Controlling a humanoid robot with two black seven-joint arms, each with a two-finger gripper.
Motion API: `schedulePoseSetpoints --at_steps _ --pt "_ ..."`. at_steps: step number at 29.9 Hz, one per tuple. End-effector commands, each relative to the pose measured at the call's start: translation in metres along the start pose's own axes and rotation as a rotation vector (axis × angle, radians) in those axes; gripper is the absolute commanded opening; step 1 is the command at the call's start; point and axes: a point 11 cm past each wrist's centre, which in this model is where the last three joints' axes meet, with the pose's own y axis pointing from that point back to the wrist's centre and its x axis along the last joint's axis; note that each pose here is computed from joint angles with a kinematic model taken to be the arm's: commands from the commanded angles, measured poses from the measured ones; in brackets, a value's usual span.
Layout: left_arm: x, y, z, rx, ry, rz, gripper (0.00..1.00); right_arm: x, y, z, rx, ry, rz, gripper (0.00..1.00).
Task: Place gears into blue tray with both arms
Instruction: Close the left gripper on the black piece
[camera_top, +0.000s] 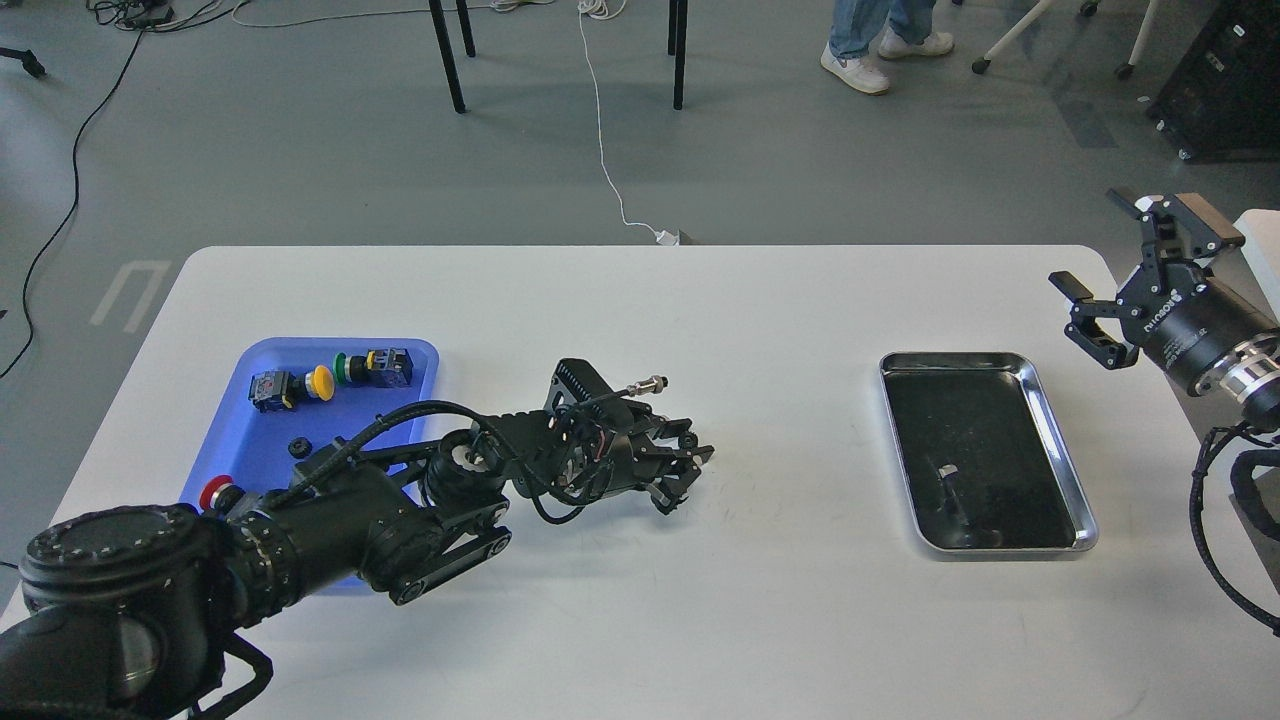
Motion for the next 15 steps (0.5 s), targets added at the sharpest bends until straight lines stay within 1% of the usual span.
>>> schedulePoseSetpoints --at_steps 1,2,4,8,10,12,15 --pt "-0.005 0.000 0.001 -0.002 0.008 -0.006 0.25 0.000 0.000 0.000 0.001 0.000 0.000 0.97" --pt "-0.004 0.000 0.001 -0.002 0.009 -0.005 0.19 0.000 0.000 0.000 0.000 -0.001 0.001 0.97" --pt "-0.003 -0.001 0.003 -0.008 0.007 -0.003 0.13 0.000 0.000 0.000 0.001 0.000 0.000 0.97" --pt "0.002 0.003 -0.002 -0.004 0.007 0.010 0.11 0.000 0.000 -0.001 0.003 0.001 0.001 0.97" --pt "0.010 0.007 -0.003 -0.010 0.035 0.042 0.12 0.000 0.000 -0.001 0.003 0.001 0.001 0.97" --pt "0.023 0.025 -0.012 -0.014 0.088 0.106 0.12 0.001 -0.001 -0.003 0.009 0.000 0.002 0.97" --pt "0.045 0.065 -0.027 -0.023 0.148 0.188 0.13 0.000 -0.002 -0.007 0.023 -0.003 0.002 0.97"
